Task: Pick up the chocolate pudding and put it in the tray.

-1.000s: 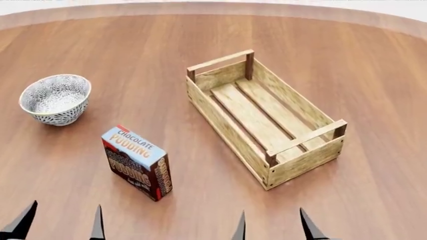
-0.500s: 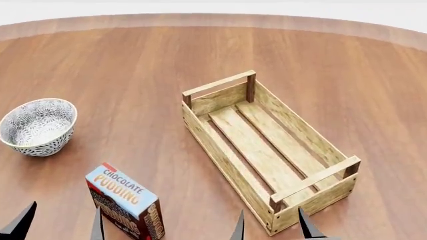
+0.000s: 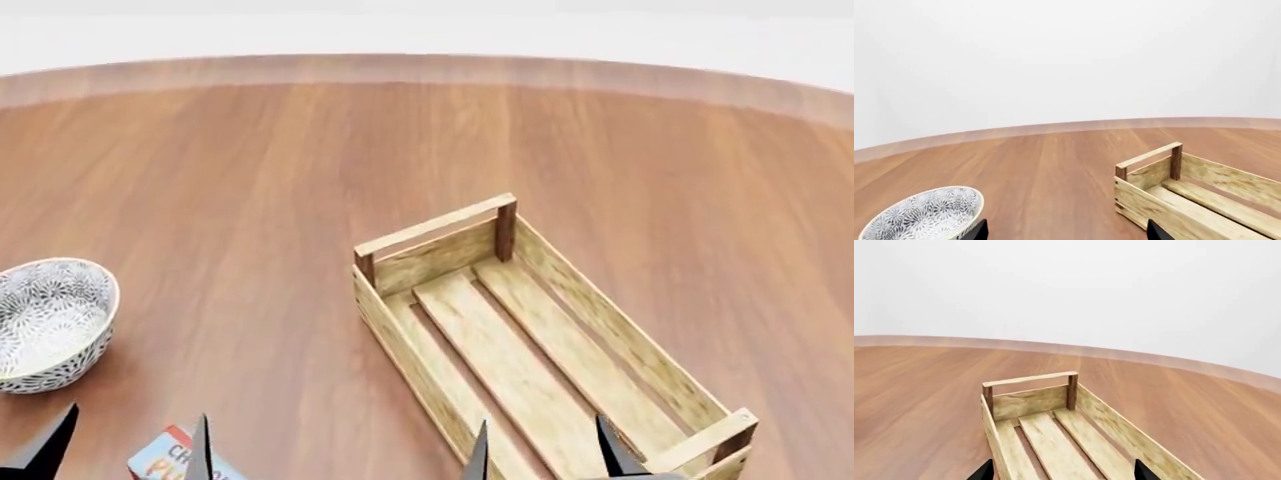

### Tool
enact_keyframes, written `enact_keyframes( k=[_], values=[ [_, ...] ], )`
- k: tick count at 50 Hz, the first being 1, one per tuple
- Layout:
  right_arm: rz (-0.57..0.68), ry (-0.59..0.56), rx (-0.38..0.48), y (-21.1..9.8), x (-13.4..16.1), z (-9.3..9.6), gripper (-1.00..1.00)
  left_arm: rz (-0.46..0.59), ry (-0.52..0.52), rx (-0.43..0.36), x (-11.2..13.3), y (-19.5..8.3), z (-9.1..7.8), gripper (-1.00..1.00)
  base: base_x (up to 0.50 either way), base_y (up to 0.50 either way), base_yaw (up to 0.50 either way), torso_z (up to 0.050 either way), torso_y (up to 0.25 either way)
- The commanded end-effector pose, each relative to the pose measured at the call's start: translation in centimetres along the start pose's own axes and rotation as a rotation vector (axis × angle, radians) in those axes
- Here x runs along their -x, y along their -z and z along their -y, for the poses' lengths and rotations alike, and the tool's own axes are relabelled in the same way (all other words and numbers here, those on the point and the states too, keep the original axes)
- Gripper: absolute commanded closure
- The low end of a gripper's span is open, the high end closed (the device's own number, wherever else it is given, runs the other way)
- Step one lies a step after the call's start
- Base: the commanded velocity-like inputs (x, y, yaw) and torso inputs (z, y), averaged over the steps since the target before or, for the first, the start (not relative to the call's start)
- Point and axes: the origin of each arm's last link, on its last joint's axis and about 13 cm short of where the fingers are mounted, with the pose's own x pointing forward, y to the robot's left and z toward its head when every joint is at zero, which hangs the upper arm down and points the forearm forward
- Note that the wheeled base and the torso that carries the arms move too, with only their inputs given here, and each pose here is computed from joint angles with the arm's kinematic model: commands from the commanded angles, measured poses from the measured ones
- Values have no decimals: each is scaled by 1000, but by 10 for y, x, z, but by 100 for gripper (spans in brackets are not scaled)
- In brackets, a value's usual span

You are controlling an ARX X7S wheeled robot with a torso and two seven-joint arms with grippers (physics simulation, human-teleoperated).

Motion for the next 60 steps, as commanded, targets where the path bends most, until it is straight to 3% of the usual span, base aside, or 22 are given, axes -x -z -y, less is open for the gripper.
enact_keyframes(
  k=[1, 7, 10, 12, 21, 23, 34, 53, 60],
  values=[
    [-4, 1, -1, 1, 0, 0, -100, -2, 4, 1, 0, 0, 1, -100, 363, 0, 0, 0, 0],
    [-9, -4, -67, -2, 0, -1, -100, 2, 1, 7, 3, 0, 0, -100, 166, 1, 0, 0, 3],
    [21, -48, -36, -4, 3, -1, -100, 17, 3, 13, 5, -2, 1, -100, 0, 0, 0, 0, 0],
    [14, -72, 38, -1, 9, -1, -100, 13, 4, 25, 6, -2, 2, -100, 0, 0, 0, 0, 0],
    [21, -123, 28, 8, 28, 2, -100, 7, 14, 23, 10, 0, 3, -100, 0, 0, 0, 0, 0],
    [19, -151, -8, 7, 35, 3, -100, 8, 16, 14, 10, 2, 3, -100, 0, 0, 0, 0, 0],
    [13, -211, -1, 15, 62, 6, -100, 2, 23, 16, 10, 2, 5, -100, 0, 0, 0, 0, 0],
    [-63, -298, 108, 37, 82, 5, -100, -4, 33, 1, 9, 2, 7, -100, 0, 0, 0, 0, 0],
    [-77, -316, 104, 40, 91, 6, -100, -6, 37, -2, 7, 2, 9, -100, 0, 0, 0, 0, 0]
  ],
)
